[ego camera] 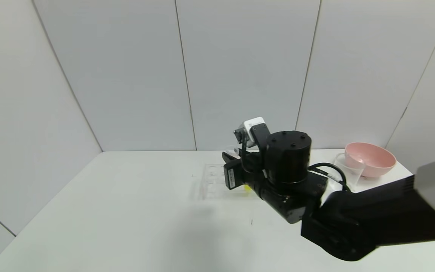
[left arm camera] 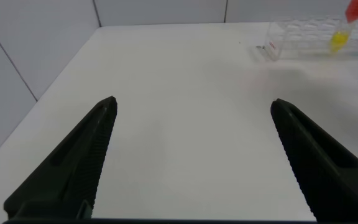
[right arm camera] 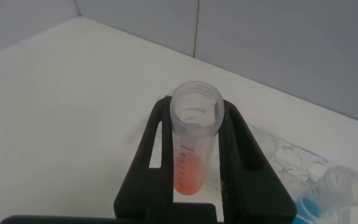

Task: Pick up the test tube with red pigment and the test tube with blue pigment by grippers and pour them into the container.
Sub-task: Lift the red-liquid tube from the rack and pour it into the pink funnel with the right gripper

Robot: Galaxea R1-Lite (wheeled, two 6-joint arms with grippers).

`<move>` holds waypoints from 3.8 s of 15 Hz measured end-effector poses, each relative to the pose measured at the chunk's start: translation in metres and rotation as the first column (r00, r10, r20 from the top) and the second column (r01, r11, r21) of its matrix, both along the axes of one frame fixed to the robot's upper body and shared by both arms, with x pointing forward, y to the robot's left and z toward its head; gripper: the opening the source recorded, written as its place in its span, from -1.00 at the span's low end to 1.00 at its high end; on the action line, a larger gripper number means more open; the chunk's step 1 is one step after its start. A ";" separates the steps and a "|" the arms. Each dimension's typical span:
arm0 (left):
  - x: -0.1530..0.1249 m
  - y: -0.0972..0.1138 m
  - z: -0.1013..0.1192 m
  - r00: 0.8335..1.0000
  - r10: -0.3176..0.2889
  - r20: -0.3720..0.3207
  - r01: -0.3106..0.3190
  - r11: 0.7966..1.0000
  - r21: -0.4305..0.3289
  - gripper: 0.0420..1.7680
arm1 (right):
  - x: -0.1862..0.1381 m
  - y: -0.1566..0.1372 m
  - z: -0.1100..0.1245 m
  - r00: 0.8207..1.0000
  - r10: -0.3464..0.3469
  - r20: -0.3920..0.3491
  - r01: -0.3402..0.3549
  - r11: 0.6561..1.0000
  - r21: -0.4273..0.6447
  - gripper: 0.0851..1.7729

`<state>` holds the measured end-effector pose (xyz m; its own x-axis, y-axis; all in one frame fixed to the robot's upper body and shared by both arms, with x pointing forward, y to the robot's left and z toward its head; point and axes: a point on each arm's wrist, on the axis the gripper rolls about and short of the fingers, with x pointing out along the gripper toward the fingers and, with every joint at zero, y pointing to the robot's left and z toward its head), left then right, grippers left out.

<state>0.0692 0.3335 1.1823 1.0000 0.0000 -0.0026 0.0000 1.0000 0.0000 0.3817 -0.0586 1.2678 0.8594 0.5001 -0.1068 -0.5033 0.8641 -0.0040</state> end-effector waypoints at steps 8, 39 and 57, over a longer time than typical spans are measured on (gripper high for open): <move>0.000 0.000 0.000 1.000 0.000 0.001 0.000 1.000 0.000 1.00 | -0.029 -0.156 0.029 0.992 0.117 -0.052 -0.121 0.991 -0.066 -0.53; 0.000 0.000 0.000 1.000 0.000 0.000 0.000 1.000 0.000 1.00 | 0.081 -0.373 0.080 0.930 -0.109 -0.352 -0.082 0.869 -0.487 -0.53; 0.000 0.000 0.000 1.000 0.000 0.001 0.000 1.000 0.000 1.00 | 0.097 -0.327 0.075 0.913 -0.007 -0.408 -0.328 0.582 -0.744 -0.52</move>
<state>0.0692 0.3335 1.1824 1.0000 0.0000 -0.0017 0.0000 1.0000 0.0000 0.4792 -0.3859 1.3431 0.5946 0.1980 -0.7792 -0.7438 0.5035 -0.4396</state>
